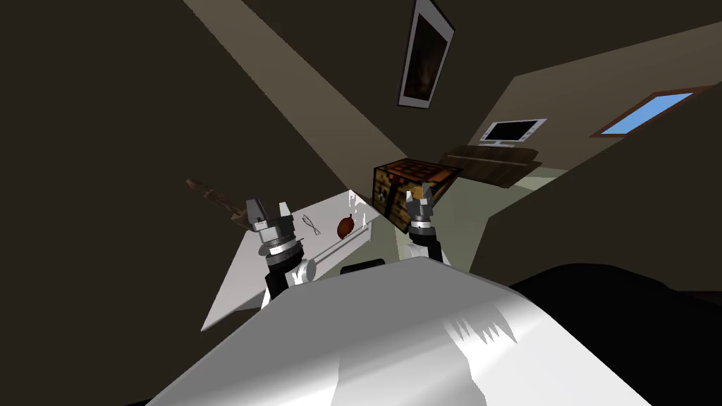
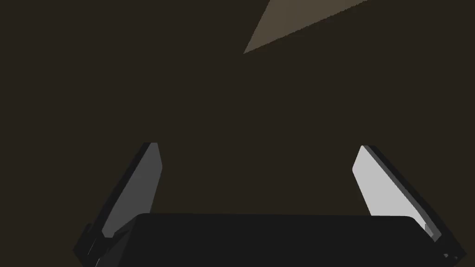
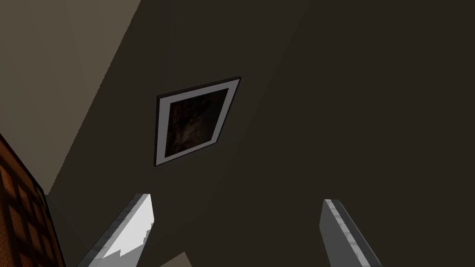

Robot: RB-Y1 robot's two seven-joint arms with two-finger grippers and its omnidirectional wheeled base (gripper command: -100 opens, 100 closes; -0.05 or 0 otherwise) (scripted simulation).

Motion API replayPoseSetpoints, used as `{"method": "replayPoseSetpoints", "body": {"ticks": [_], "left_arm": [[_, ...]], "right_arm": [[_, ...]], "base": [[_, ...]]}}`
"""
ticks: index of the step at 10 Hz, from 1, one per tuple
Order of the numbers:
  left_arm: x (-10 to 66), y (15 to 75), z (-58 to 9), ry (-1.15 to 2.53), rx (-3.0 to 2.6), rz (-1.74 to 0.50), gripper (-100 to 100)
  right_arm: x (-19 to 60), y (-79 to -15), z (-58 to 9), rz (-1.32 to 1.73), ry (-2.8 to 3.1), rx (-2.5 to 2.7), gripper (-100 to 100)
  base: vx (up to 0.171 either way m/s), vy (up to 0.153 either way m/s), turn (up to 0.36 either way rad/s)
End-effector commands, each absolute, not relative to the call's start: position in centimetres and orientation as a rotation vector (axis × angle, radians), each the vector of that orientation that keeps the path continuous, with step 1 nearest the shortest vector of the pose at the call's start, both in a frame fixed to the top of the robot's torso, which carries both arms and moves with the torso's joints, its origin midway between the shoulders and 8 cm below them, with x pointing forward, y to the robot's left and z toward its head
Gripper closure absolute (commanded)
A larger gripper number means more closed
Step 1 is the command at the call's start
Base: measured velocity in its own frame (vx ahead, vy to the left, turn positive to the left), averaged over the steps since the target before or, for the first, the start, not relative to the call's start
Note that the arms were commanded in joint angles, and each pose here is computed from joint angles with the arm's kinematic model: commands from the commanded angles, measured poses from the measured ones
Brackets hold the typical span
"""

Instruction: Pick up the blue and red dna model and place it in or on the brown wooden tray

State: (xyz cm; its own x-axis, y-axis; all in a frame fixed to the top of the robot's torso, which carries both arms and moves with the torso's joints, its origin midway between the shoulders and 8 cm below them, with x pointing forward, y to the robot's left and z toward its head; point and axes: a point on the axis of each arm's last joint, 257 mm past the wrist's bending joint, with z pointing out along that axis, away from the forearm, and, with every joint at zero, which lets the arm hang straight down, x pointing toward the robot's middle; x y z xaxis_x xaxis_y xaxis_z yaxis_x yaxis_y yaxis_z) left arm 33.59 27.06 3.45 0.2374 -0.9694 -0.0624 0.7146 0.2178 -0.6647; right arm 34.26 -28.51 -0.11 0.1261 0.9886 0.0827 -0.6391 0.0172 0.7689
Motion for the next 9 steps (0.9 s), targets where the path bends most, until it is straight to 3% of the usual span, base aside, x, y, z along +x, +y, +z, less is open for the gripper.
{"method": "replayPoseSetpoints", "body": {"ticks": [1,9], "left_arm": [[33.9,26.5,3.1,0.571,-0.548,-1.243,-100],[37.7,22.2,-2.1,0.852,-0.378,-1.173,-100]], "right_arm": [[34.3,-28.5,-0.1,1.378,0.572,0.778,0],[34.3,-28.5,-0.1,1.378,0.572,0.778,0]], "base": [[-0.004,0.009,-0.004],[-0.025,0.051,-0.001]]}}
